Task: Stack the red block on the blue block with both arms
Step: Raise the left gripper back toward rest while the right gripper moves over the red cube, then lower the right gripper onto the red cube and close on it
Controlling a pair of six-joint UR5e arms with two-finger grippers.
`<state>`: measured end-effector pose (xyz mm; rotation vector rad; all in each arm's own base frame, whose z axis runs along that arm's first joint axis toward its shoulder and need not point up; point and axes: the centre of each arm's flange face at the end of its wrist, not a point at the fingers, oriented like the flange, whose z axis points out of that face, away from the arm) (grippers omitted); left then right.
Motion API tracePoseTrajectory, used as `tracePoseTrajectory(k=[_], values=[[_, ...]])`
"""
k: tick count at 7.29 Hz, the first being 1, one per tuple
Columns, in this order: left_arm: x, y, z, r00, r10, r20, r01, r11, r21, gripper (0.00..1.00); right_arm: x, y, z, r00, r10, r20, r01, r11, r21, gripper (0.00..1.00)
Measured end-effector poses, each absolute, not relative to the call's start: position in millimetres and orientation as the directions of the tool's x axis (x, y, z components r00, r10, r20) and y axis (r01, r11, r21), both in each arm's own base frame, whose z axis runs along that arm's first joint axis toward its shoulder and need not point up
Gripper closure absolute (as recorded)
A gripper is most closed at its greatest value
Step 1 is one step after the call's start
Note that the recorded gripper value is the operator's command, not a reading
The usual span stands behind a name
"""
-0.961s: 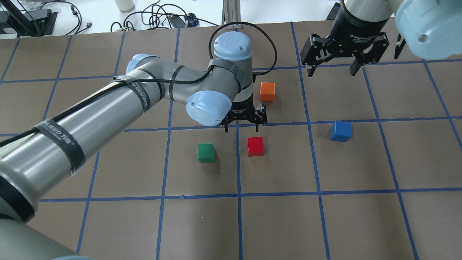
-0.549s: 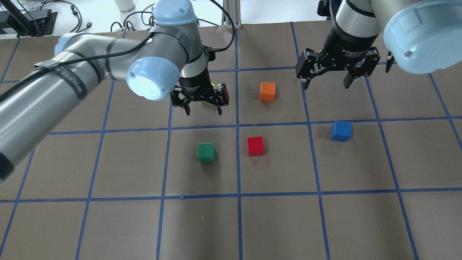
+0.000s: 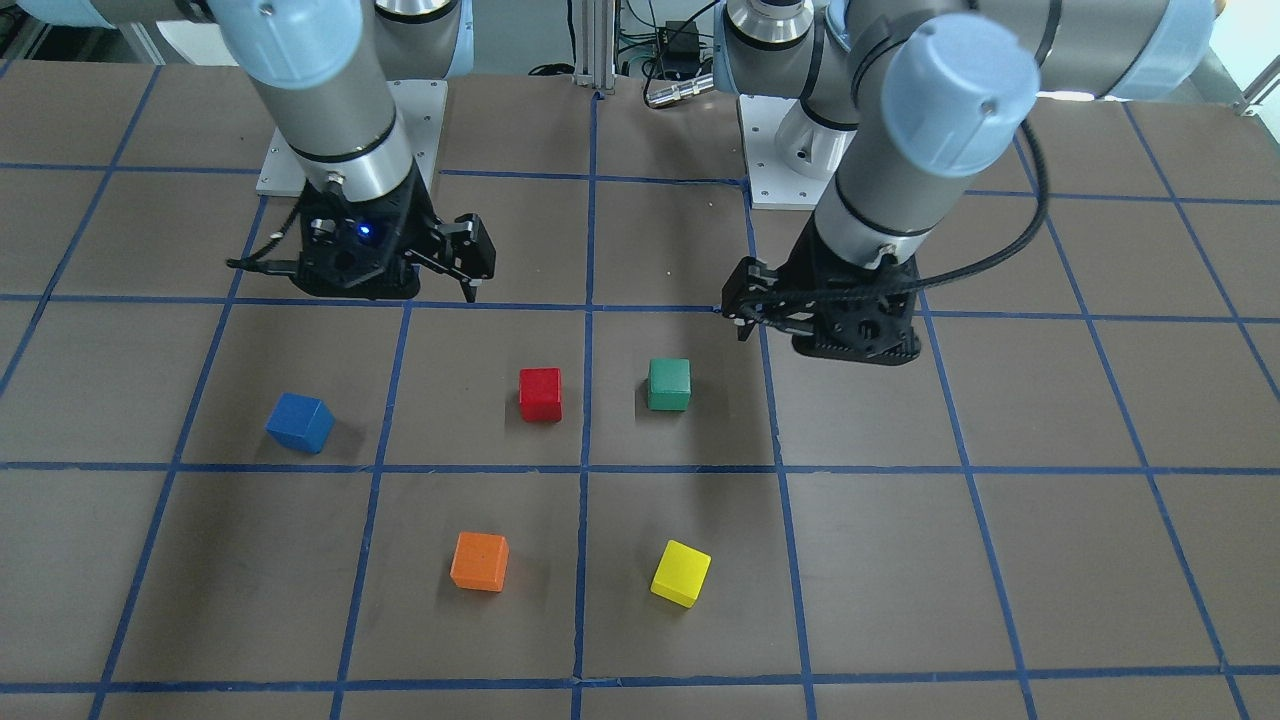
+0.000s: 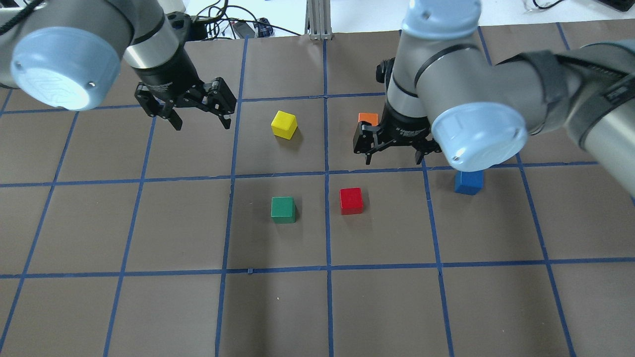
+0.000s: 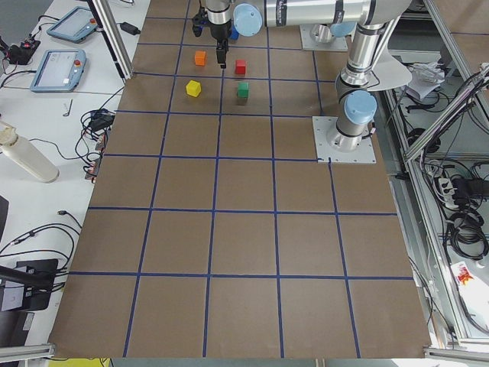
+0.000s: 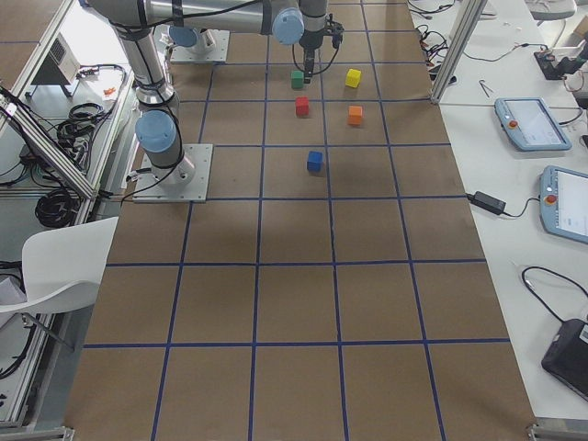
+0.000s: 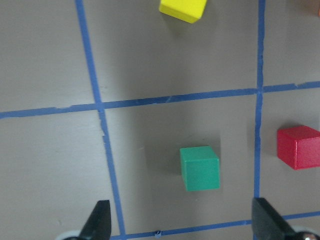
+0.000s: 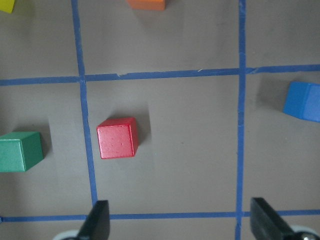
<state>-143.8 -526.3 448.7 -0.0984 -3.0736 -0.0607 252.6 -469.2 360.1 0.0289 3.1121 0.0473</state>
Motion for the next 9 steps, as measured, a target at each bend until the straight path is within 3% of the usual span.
tracePoseTrajectory(k=[3,9], values=[[-133,-504,471,-0.995,0.073,0.066,0.074,0.997,0.017,0.00,303,-462,284,-0.997,0.073,-0.020,0.072,0.997,0.034,0.00],[-134,-503,463,-0.995,0.068,0.068,0.070,0.997,0.026,0.00,320,-472,208,-0.992,0.120,0.028,0.122,0.990,0.073,0.00]])
